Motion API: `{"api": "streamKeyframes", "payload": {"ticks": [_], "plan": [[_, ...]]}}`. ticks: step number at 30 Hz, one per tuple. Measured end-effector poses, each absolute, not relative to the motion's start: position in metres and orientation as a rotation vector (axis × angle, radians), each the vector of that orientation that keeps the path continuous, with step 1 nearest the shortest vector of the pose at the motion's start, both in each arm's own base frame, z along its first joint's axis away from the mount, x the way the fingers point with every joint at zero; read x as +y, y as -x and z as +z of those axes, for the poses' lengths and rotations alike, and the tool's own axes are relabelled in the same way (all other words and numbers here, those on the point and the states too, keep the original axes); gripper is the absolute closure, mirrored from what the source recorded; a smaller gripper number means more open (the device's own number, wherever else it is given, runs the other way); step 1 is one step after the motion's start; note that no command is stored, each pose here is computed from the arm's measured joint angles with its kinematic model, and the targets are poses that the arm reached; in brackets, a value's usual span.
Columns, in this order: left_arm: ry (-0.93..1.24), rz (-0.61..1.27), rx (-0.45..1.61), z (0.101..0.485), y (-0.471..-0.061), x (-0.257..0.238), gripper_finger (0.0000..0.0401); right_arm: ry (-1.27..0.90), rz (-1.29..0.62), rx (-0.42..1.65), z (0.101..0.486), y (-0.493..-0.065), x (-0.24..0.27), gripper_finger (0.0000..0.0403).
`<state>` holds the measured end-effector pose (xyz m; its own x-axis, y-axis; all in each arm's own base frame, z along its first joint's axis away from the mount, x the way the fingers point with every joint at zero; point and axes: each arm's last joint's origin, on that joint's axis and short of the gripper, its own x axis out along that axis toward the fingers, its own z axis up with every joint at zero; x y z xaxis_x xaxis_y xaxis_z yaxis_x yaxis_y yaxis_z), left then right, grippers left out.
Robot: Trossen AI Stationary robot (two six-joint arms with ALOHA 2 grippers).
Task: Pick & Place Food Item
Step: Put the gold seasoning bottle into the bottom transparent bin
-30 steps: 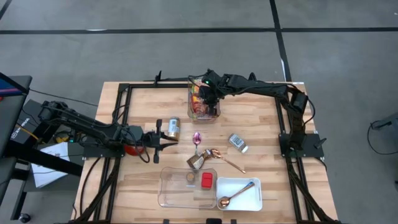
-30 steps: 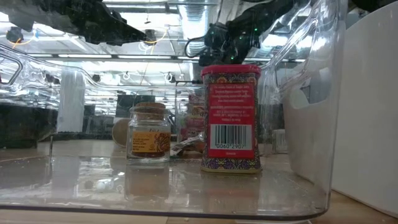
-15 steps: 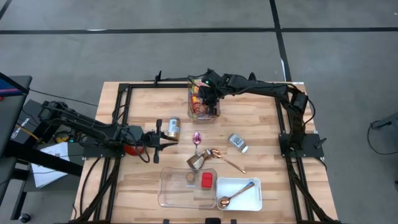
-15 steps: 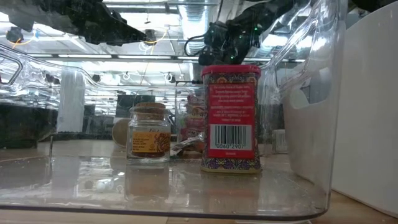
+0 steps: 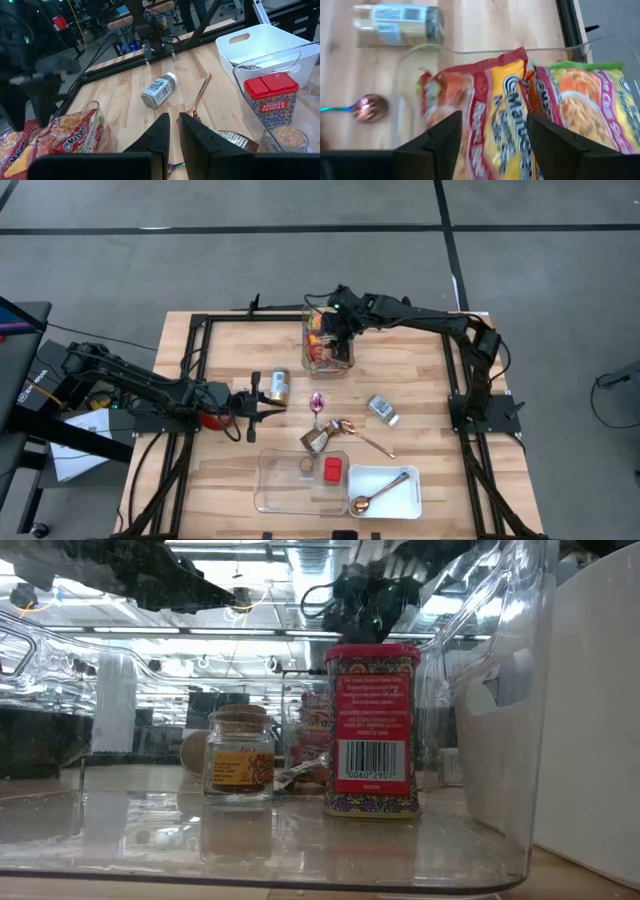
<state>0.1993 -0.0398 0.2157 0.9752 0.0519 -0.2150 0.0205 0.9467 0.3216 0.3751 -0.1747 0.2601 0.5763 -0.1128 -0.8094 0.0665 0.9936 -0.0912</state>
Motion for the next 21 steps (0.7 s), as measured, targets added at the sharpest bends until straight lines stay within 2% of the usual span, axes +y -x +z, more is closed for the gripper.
{"api": "streamKeyframes", "payload": {"ticks": [4, 11, 17, 21], "plan": [[-0.329, 0.016, 0.227, 0.215, -0.199, -0.040, 0.0366, 0.056, -0.098, 0.920, 0.284, -0.362, -0.168, 0.0172], [-0.322, 0.019, 0.284, 0.210, -0.197, -0.039, 0.0366, 0.037, -0.027, 0.875, 0.316, -0.319, -0.148, 0.0174], [-0.308, 0.065, 0.313, 0.208, -0.197, -0.038, 0.0366, -0.022, -0.041, 0.873, 0.303, -0.264, -0.125, 0.0176], [-0.302, 0.084, 0.292, 0.212, -0.194, -0.037, 0.0366, -0.049, -0.080, 0.779, 0.286, -0.225, -0.103, 0.0177]]}}
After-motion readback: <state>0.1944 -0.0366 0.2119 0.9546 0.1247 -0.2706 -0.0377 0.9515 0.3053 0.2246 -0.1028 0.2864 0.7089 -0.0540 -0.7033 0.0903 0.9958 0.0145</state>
